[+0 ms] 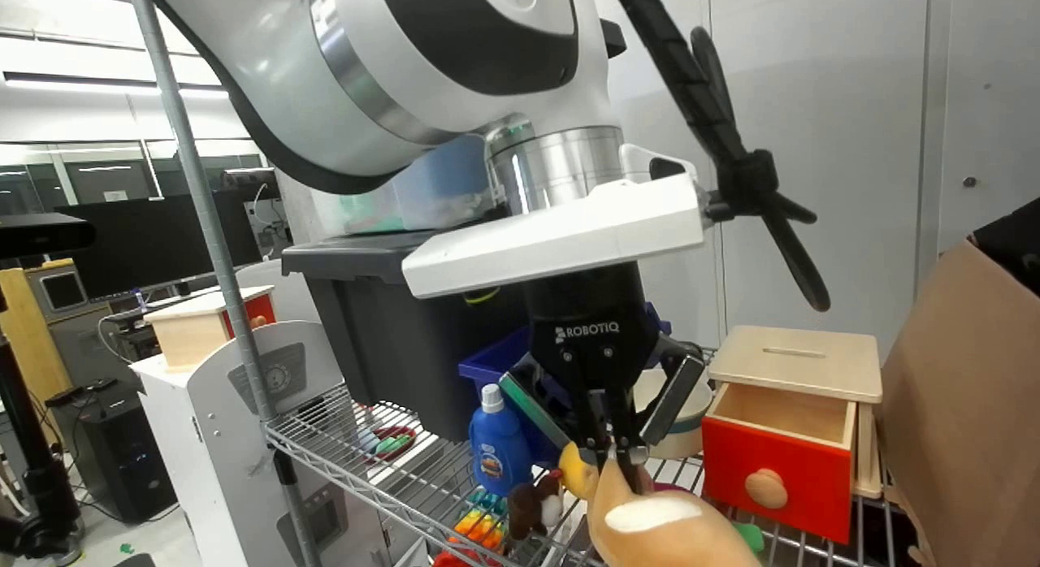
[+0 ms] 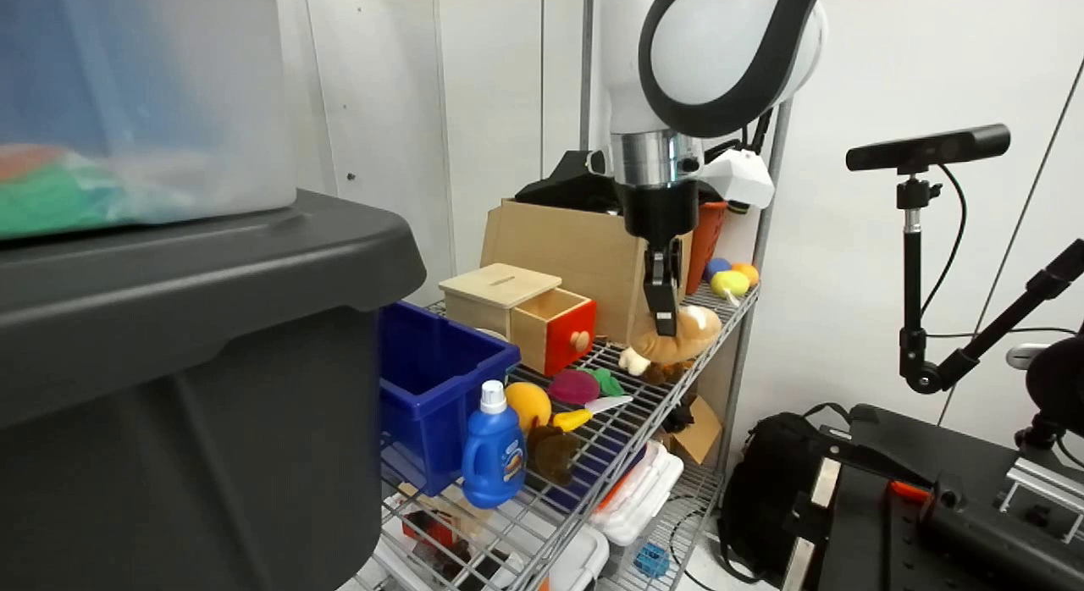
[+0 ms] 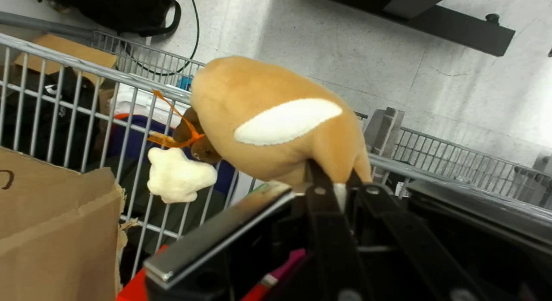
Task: Put the brown plush toy in the blue storage container
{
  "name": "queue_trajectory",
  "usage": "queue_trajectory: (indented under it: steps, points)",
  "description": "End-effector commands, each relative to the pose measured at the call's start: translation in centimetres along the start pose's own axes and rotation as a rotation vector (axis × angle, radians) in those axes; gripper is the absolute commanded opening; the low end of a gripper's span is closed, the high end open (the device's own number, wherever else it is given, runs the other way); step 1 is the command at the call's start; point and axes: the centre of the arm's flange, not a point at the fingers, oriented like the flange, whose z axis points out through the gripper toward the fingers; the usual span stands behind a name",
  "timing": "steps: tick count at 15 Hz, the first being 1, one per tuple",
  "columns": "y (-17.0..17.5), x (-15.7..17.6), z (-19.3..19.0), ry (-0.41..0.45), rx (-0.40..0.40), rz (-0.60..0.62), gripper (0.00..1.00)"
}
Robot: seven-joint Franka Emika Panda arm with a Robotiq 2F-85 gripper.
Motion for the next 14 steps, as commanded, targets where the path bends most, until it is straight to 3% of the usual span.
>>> queue_trajectory:
  steps: [1, 14]
  points:
    - [0.3, -0.9, -2.3, -0.015, -0.032, 0.034, 0.02]
    - [4.7, 1.6, -5.9, 0.005, 0.031, 0.193, 0.02]
